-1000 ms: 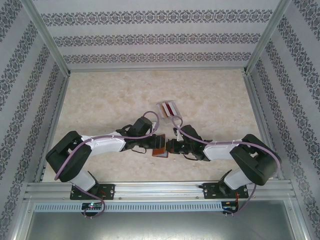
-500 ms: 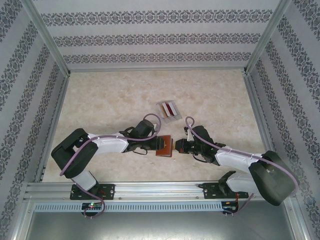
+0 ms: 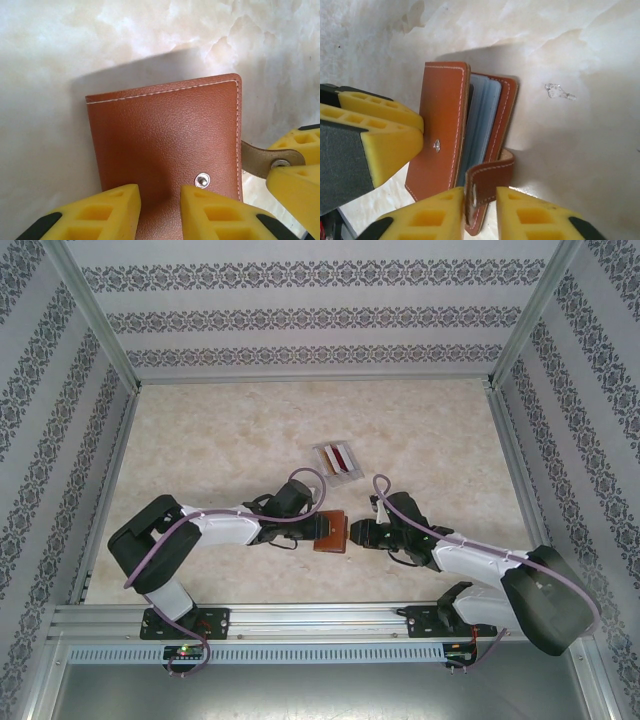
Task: Put the credit cards into the card holder
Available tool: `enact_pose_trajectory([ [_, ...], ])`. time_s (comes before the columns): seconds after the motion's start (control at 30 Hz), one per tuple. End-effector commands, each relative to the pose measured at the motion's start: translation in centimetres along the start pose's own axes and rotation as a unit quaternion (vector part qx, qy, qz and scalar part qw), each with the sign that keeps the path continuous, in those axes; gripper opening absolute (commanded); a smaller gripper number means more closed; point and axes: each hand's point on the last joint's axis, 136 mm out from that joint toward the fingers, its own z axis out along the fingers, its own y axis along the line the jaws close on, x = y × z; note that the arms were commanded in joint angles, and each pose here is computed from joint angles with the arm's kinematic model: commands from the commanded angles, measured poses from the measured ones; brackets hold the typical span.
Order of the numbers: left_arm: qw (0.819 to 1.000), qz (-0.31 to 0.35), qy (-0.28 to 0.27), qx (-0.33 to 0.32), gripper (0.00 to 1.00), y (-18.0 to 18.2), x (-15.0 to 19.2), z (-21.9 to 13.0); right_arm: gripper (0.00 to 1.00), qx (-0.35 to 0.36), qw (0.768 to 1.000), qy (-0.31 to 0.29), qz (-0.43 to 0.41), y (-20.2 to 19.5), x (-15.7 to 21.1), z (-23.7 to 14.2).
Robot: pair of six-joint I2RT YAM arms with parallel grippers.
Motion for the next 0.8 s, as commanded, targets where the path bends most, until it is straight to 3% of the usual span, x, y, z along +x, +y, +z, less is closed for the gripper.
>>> enact_pose_trajectory([
  [0.0,0.998,-0.015,0.026,-0.056,0.29,2.84,2.20,1.22,0.29,-0.001,1.000,-0.010,0.001,-0.07,-0.24,-0.53],
  [0.13,0.997,-0.010,0.034,-0.062,0.29,2.76,2.35,1.42,0.30,-0.001,1.000,-0.019,0.005,-0.02,-0.59,-0.89],
  [0.43,0.996,-0.008,0.046,-0.069,0.28,2.72,2.75,1.94,0.00,-0.003,1.000,-0.013,0.008,0.05,-0.71,-0.64],
  [0.77,0.995,-0.007,0.050,-0.080,0.28,2.97,2.92,1.96,0.00,-0.001,1.000,-0.013,0.009,-0.11,-0.97,-0.79],
])
